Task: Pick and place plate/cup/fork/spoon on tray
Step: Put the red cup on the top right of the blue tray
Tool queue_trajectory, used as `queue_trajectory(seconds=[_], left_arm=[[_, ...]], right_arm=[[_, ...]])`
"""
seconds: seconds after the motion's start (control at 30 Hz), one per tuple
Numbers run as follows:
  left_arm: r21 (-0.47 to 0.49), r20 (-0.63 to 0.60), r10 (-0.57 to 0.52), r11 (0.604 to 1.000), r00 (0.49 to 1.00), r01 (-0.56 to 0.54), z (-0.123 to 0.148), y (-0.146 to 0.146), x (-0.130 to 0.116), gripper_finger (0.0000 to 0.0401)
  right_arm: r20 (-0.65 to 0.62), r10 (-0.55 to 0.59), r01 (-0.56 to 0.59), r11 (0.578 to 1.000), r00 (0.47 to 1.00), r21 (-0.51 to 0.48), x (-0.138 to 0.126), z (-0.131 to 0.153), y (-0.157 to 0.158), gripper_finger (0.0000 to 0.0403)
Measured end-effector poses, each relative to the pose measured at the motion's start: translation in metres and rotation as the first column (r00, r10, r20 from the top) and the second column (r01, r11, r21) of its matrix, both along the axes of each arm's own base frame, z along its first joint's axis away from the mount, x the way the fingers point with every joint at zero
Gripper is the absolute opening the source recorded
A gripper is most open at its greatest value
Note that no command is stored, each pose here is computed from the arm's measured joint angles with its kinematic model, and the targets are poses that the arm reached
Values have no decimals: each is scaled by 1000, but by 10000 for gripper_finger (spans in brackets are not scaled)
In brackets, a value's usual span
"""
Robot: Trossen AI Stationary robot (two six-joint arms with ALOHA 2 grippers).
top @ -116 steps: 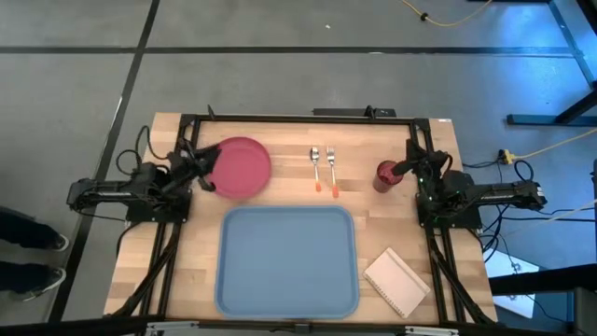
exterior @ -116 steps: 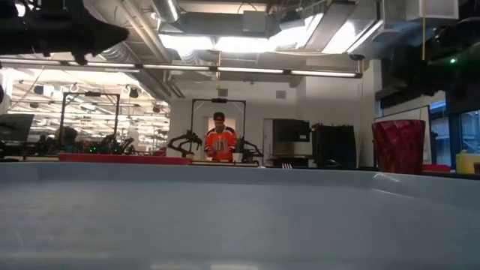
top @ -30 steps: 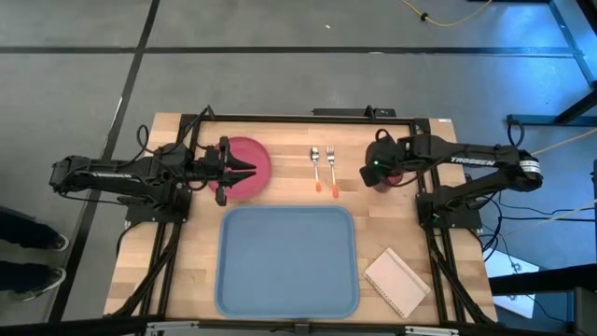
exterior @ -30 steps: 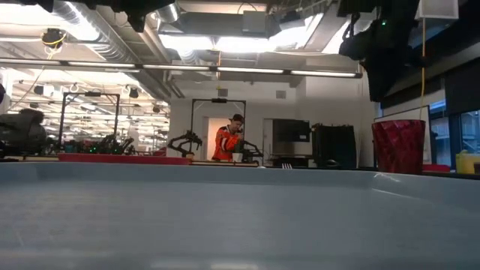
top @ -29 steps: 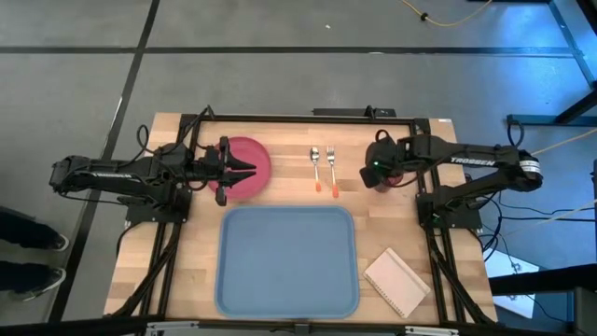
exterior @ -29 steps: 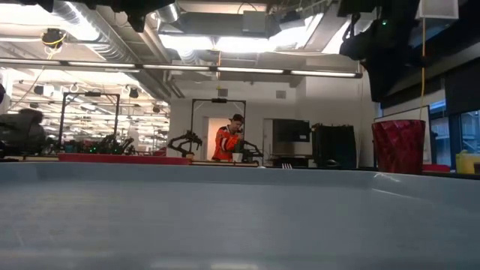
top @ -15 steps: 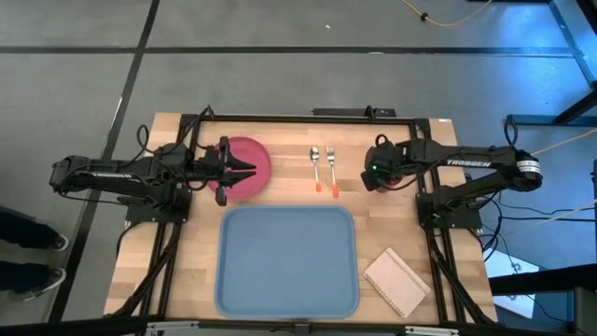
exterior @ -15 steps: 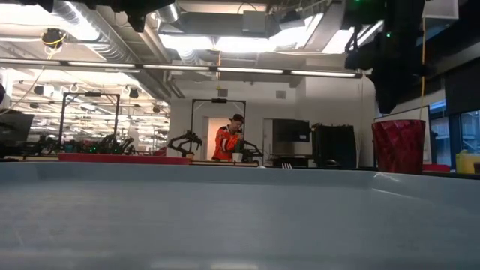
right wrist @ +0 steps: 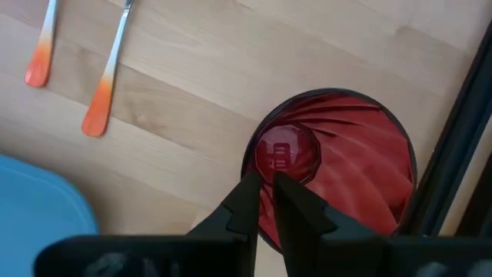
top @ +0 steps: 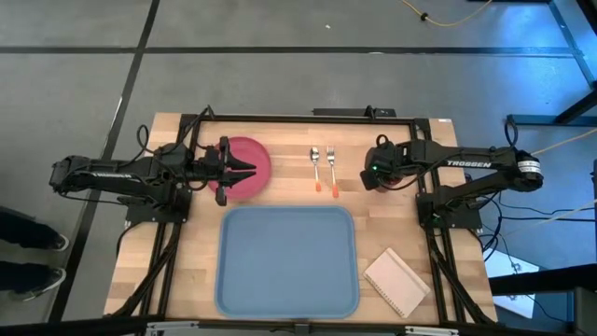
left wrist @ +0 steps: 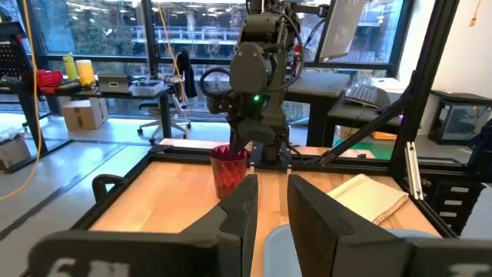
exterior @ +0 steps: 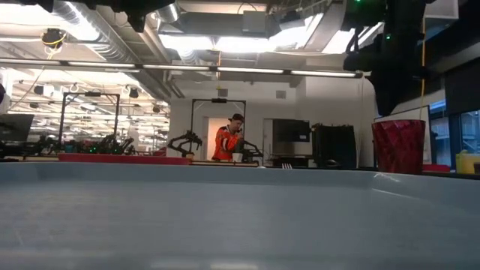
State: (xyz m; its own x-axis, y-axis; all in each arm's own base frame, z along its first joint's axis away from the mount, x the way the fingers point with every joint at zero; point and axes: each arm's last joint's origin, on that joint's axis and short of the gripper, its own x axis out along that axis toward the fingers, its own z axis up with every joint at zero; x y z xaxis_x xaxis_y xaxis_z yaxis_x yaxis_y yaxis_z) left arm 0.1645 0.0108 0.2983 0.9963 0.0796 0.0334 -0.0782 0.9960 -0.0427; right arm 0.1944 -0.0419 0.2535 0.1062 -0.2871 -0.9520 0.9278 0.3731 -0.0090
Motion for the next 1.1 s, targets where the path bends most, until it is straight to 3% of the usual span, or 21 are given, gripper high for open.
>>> queue_trajectory(seconds=[0.3, 1.1], left_arm=[[0, 0, 0, 1000, 1000, 0, 0, 0, 0, 66], [0, 0, 0, 1000, 1000, 0, 0, 0, 0, 66]], right_arm=[[13, 23, -23, 1000, 1000, -6, 2, 0, 0, 115], [-115, 33, -30, 999, 993, 27, 28, -33, -5, 118]])
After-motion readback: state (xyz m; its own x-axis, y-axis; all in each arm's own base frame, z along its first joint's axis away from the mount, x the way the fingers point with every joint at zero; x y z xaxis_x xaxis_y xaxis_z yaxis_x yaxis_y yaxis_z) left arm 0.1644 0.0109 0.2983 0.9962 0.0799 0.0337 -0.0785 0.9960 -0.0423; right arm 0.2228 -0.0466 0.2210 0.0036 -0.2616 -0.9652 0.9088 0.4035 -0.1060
